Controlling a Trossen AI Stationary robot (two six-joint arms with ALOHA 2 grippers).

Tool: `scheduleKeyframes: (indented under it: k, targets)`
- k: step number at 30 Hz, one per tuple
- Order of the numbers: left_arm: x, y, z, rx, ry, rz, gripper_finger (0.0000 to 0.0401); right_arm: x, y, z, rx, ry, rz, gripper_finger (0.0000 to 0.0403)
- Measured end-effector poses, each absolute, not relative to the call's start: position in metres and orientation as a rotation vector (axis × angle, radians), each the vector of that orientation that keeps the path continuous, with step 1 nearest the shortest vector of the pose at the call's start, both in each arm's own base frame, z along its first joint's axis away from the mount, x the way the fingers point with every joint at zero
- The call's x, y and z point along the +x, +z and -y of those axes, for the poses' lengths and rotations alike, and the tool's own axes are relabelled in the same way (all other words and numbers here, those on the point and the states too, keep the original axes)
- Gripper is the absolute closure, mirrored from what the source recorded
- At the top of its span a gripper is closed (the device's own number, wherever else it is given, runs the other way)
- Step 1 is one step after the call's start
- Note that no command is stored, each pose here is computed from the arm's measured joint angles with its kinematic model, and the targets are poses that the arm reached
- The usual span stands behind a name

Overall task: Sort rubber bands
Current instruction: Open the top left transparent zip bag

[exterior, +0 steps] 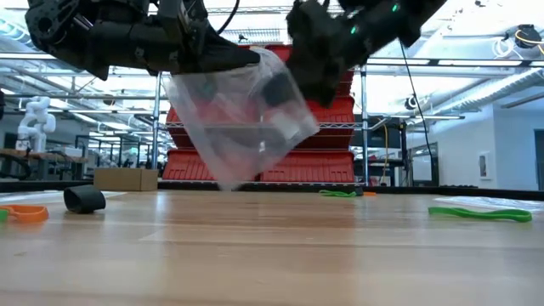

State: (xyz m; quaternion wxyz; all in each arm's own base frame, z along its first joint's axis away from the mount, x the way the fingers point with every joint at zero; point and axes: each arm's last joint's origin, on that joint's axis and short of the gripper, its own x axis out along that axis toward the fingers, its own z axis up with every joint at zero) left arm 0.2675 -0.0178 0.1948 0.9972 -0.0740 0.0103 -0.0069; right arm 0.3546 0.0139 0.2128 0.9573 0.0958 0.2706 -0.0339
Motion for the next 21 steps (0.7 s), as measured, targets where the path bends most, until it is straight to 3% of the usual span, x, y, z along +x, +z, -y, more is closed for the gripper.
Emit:
scheduleKeyframes:
  k: [6, 14, 17, 21]
  targets:
    - [0.268, 0.196, 0.018, -0.149, -0.015, -0.012, 0.0401, 0.372, 0.197, -0.010, 0.263, -0.038, -0.465, 0.0322]
    - [0.268, 0.196, 0.018, -0.143, -0.015, -0.009, 0.0401, 0.377, 0.205, -0.010, 0.264, -0.015, -0.354, 0.0369]
    - [0.268, 0.196, 0.018, -0.142, -0.015, -0.007, 0.0401, 0.377, 0.204, -0.010, 0.279, -0.019, -0.362, 0.0362]
    - [0.267, 0.198, 0.018, -0.142, -0.017, 0.012, 0.0401, 0.382, 0.194, -0.010, 0.294, -0.022, -0.361, 0.0311]
